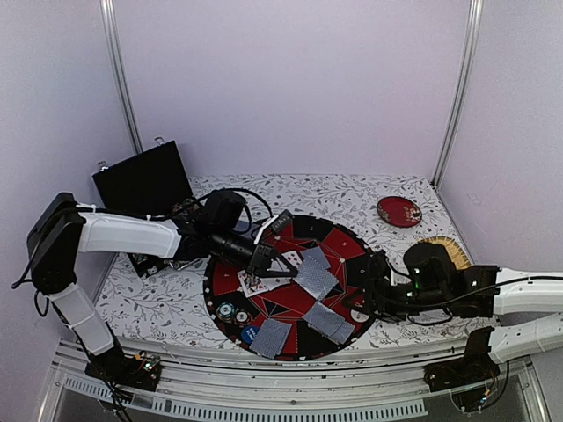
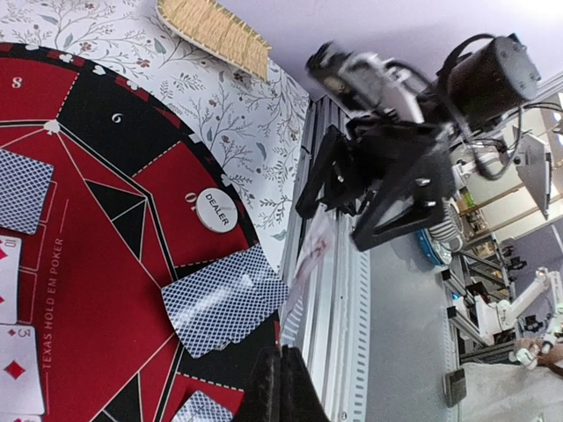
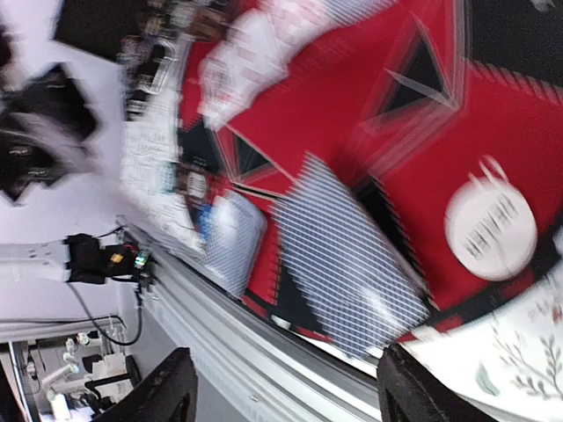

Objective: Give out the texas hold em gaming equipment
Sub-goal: Place the poker card in the face-down deck piles, then pass from the left arm to the right

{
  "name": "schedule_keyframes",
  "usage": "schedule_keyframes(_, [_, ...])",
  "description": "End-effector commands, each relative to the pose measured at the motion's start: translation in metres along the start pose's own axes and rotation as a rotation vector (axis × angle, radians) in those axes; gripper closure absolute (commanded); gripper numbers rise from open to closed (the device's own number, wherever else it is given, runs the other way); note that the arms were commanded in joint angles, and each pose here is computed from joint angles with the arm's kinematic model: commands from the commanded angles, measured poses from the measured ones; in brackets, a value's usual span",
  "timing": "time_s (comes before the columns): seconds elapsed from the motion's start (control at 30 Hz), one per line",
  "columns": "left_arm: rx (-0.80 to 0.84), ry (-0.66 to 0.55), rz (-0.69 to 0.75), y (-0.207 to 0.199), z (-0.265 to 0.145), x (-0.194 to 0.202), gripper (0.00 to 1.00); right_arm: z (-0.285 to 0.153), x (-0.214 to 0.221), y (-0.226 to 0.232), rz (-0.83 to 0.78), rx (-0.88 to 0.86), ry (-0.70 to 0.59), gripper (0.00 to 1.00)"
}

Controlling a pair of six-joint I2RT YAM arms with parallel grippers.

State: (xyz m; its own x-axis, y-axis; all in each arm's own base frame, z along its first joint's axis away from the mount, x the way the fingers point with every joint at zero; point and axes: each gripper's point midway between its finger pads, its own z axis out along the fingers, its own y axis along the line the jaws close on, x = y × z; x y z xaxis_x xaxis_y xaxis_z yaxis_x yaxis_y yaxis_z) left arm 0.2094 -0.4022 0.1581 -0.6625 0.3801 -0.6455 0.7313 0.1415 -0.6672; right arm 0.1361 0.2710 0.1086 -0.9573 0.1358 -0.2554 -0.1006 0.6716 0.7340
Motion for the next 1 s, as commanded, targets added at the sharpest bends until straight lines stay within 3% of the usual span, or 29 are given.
schedule_keyframes(0.0, [-0.010,-0.023,0.048,-0.006,-0.011,-0.008,1.00,-0.030,-0.038,0.090,-0.457,-0.152,-0.123,0.21])
schedule_keyframes(0.1, [-0.004,-0.030,0.054,-0.009,-0.014,-0.012,1.00,-0.045,-0.051,0.131,-0.745,-0.226,-0.194,0.11])
schedule_keyframes(0.17, [0.000,-0.033,0.059,-0.012,-0.015,-0.014,1.00,-0.044,-0.059,0.141,-0.852,-0.238,-0.206,0.09])
schedule_keyframes(0.37, [0.002,-0.041,0.073,-0.018,-0.019,-0.016,1.00,-0.029,-0.075,0.125,-0.919,-0.175,-0.152,0.15])
schedule_keyframes(0.47, [0.007,-0.039,0.071,-0.019,-0.019,-0.017,1.00,-0.013,-0.067,0.125,-0.946,-0.210,-0.082,0.25])
schedule_keyframes(0.57, [0.010,-0.038,0.074,-0.020,-0.019,-0.017,1.00,0.002,-0.067,0.120,-0.956,-0.187,-0.039,0.43])
schedule_keyframes(0.7, [0.007,-0.032,0.076,-0.019,-0.018,-0.018,1.00,0.014,-0.065,0.119,-0.964,-0.197,-0.009,0.61])
schedule_keyframes(0.8, [0.014,-0.031,0.080,-0.020,-0.017,-0.020,1.00,0.019,-0.068,0.113,-0.959,-0.167,-0.010,0.78])
schedule_keyframes(0.87, [0.015,-0.028,0.079,-0.019,-0.017,-0.019,1.00,0.018,-0.073,0.114,-0.955,-0.159,-0.033,0.96])
schedule_keyframes(0.97, [0.013,-0.025,0.076,-0.018,-0.016,-0.018,1.00,0.013,-0.085,0.111,-0.920,-0.143,-0.072,0.98])
